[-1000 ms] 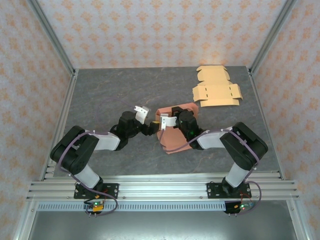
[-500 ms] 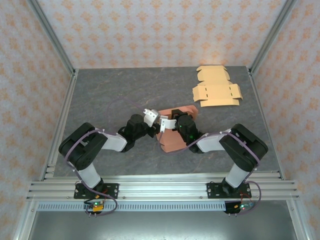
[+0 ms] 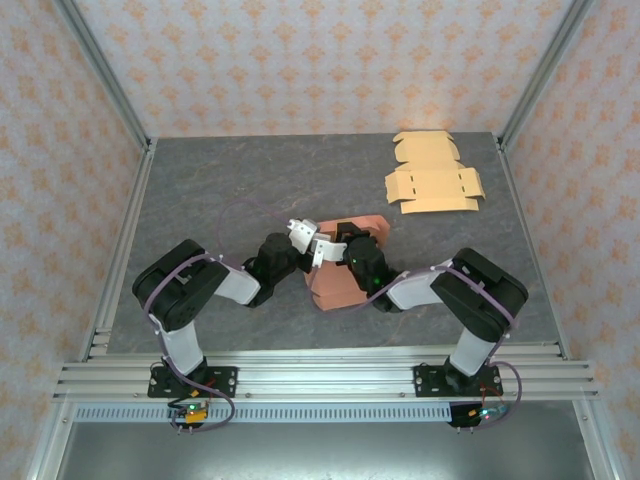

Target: Fold the paper box

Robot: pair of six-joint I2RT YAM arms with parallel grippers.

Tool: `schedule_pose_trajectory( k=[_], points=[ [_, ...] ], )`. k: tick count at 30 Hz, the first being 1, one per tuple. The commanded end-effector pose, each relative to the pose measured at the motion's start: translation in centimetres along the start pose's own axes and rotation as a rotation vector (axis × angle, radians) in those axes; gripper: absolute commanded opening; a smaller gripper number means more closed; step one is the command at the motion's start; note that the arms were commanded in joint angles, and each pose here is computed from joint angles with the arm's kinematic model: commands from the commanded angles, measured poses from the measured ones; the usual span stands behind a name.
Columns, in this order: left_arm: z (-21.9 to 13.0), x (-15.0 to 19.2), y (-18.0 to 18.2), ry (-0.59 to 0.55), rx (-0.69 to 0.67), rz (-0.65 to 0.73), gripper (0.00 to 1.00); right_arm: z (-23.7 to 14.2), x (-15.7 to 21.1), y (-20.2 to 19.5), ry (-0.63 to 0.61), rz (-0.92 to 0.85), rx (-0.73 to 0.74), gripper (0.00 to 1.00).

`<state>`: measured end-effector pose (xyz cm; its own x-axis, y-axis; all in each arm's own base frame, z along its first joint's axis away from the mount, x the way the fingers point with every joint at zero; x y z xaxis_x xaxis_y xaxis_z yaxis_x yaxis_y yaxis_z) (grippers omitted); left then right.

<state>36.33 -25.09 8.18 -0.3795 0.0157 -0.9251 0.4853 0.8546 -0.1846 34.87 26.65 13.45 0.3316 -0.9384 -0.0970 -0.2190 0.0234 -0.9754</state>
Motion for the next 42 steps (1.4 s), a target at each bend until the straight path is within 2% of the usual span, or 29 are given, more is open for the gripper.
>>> schedule_pose_trajectory(
  k=[1, 4, 5, 7, 10, 11, 13, 17, 19, 23, 27, 30, 33, 37, 42],
  points=[
    [0.0, -0.5, -0.2, -0.05, -0.02, 0.025, 0.31, -0.2, 0.1, -0.2, 0.01, 0.083, 0.012, 0.07],
    [0.1, -0.2, -0.4, -0.034, -0.013, 0.036, 0.18, -0.4, 0.2, 0.0, 0.008, 0.095, 0.008, 0.13],
    [0.1, -0.3, -0.4, -0.033, -0.013, 0.036, 0.16, -0.6, 0.1, 0.0, 0.002, 0.104, 0.005, 0.18],
    [0.0, -0.7, -0.6, -0.029, -0.007, 0.038, 0.13, -1.2, -0.1, 0.0, -0.031, 0.133, -0.009, 0.36],
    [0.1, -0.3, -0.8, 0.005, 0.003, 0.062, 0.1, -3.1, -0.9, -0.4, -0.112, 0.211, -0.086, 0.46],
    [0.2, -0.3, -0.8, 0.004, 0.0, 0.068, 0.1, -3.8, -1.3, -0.6, -0.149, 0.251, -0.122, 0.53],
    [0.1, -0.5, -0.6, -0.005, -0.008, 0.075, 0.11, -5.7, -2.2, -1.3, -0.239, 0.341, -0.236, 0.59],
    [0.5, 0.2, -0.7, 0.014, 0.0, 0.094, 0.12, -10.1, -2.8, -1.3, -0.42, 0.458, -0.524, 0.59],
    [0.6, 0.5, -0.6, 0.004, 0.003, 0.087, 0.12, -10.6, -0.9, -1.5, -0.417, 0.581, -0.62, 0.6],
    [0.6, 0.9, -0.9, -0.001, 0.023, 0.092, 0.14, -9.5, 1.5, -3.5, -0.417, 0.856, -0.772, 0.6],
    [0.7, 1.1, -0.6, -0.007, 0.016, 0.099, 0.16, -5.8, 1.6, -5.0, -0.341, 1.018, -0.892, 0.59],
    [0.7, 1.1, -0.7, -0.008, 0.021, 0.101, 0.16, -3.5, 1.3, -5.2, -0.303, 1.064, -0.988, 0.55],
    [0.8, 1.3, -0.6, -0.009, 0.019, 0.096, 0.17, -1.8, 1.2, -4.0, -0.219, 1.018, -1.055, 0.54],
    [0.5, 1.2, -0.5, -0.017, 0.011, 0.095, 0.2, -1.3, 0.8, -0.8, -0.112, 0.909, -1.152, 0.52],
    [0.3, 1.1, -0.2, -0.032, 0.001, 0.083, 0.29, -0.6, 0.9, 1.5, -0.022, 0.935, -1.204, 0.43]
  ],
)
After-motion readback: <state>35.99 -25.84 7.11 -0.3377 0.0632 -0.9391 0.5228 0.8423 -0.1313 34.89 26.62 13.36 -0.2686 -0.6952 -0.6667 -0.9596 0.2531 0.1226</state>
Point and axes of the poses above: each hand's point on the last joint's axis, 136 mm out from that joint toward the fingers, its own z axis out along the fingers, its own y axis along the line the jaws close on, x = y × z, the point moved 1 cm from there along -z, back along the fingers, and after that the axes turned 11 degrees about -z, right-handed, at the moved point
